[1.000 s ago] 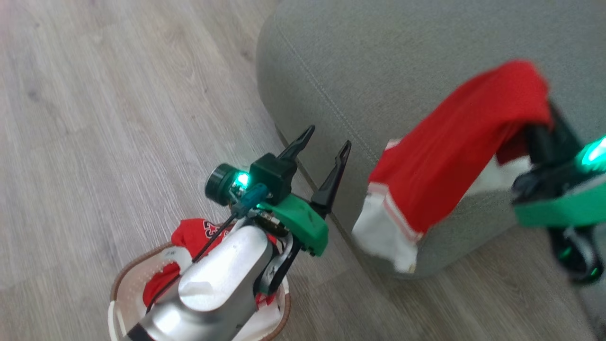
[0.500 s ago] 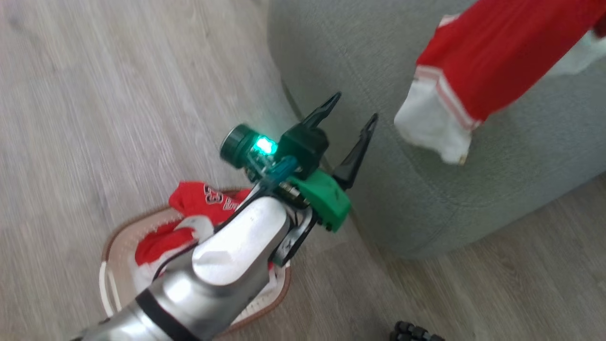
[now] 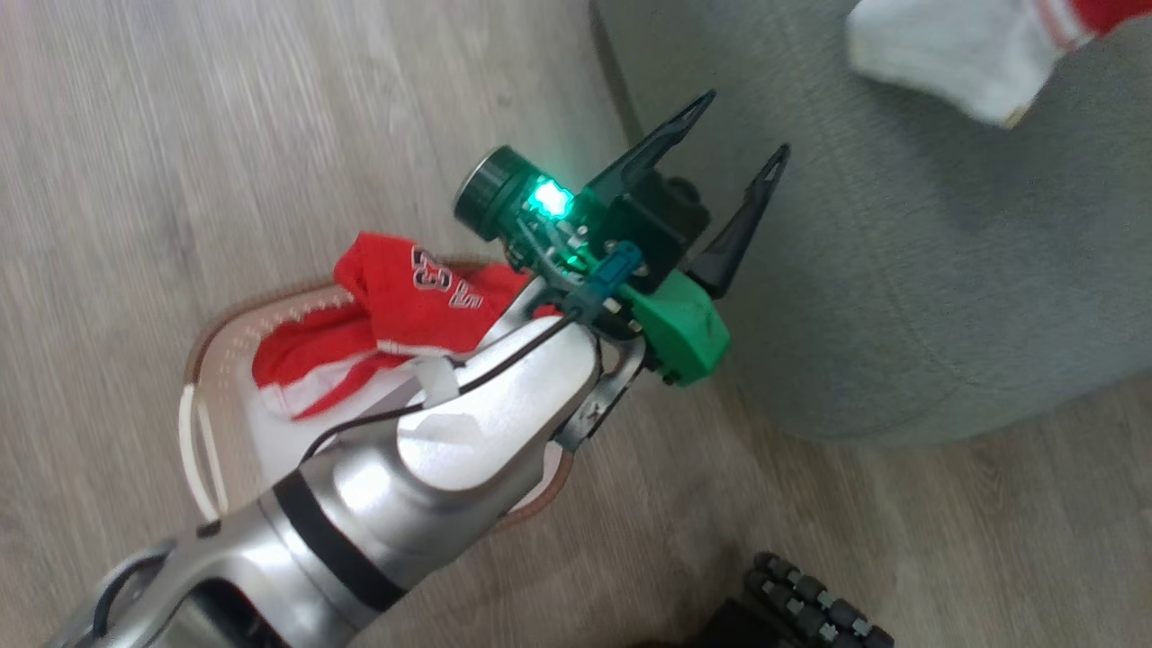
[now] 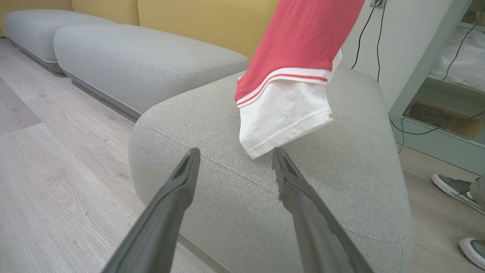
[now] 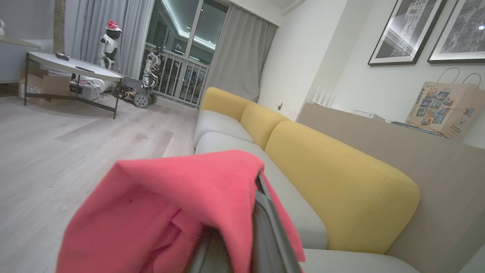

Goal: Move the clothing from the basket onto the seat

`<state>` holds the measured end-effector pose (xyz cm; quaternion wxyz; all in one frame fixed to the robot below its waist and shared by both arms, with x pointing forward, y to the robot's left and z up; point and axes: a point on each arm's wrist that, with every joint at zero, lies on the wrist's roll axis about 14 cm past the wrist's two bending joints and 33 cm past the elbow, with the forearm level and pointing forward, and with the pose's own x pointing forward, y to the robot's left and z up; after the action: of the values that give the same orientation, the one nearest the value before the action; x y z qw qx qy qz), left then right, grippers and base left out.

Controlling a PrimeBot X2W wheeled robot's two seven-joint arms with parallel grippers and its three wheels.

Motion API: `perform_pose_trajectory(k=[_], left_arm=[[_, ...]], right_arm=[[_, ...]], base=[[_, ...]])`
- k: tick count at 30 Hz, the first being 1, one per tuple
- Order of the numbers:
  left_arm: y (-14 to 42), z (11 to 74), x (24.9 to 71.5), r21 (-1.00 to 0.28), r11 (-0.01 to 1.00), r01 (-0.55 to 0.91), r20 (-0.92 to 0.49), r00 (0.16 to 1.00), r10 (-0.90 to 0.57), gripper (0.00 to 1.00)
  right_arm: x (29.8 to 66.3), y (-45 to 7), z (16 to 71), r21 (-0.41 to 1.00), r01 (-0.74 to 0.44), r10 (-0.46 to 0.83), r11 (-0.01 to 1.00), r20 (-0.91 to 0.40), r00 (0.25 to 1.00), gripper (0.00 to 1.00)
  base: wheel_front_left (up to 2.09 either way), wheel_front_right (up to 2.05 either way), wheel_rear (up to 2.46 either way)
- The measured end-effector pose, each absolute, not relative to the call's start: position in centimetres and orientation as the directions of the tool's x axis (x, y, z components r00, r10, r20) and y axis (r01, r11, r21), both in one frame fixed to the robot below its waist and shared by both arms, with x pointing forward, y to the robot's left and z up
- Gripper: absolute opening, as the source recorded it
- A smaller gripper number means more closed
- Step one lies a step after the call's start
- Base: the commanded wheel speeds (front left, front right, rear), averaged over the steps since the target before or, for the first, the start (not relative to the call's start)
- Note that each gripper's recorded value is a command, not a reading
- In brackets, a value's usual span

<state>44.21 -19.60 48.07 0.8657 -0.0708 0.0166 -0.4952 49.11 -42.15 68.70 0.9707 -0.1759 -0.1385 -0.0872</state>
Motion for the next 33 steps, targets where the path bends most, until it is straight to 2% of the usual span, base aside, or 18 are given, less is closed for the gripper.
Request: perform_pose_trajectory(k=[5,15,19,23,25,32,33], left_arm=[[-19.4,46.0,45.5,-0.165,0.516,0.841,0.016,0.525,-0.851,1.0],[-18.5,43.4,46.8,-0.195,0.548,0.814,-0.015,0.556,-0.831,1.0],[-18.2,43.1,47.1,-0.198,0.562,0.803,-0.02,0.569,-0.822,1.0],[-17.9,43.0,46.9,-0.207,0.567,0.797,-0.026,0.575,-0.818,1.0],[-17.7,43.1,46.9,-0.209,0.574,0.792,-0.025,0.583,-0.812,1.0],[-17.4,43.8,47.3,-0.193,0.587,0.786,-0.016,0.596,-0.803,1.0],[-17.4,43.9,47.2,-0.192,0.588,0.786,-0.016,0.597,-0.802,1.0]], right_arm=[[51.5,-44.3,64.0,-0.311,0.248,-0.192,0.917,0.199,0.961,0.0],[53.3,-45.4,52.3,-0.345,0.199,-0.245,0.917,-0.094,0.965,0.0],[52.9,-45.7,49.0,-0.346,0.185,-0.262,0.92,-0.192,0.946,0.0],[50.9,-46.4,44.5,-0.335,0.18,-0.301,0.925,-0.356,0.885,0.0],[50.5,-46.4,43.4,-0.326,0.177,-0.31,0.929,-0.42,0.853,0.0],[50.8,-46.7,43.8,-0.305,0.186,-0.316,0.934,-0.464,0.828,0.0],[50.6,-46.8,43.8,-0.305,0.187,-0.318,0.934,-0.469,0.824,0.36]], base=[[0.0,0.0,0.0],[0.0,0.0,0.0],[0.0,0.0,0.0],[0.0,0.0,0.0],[0.0,0.0,0.0],[0.0,0.0,0.0],[0.0,0.0,0.0]])
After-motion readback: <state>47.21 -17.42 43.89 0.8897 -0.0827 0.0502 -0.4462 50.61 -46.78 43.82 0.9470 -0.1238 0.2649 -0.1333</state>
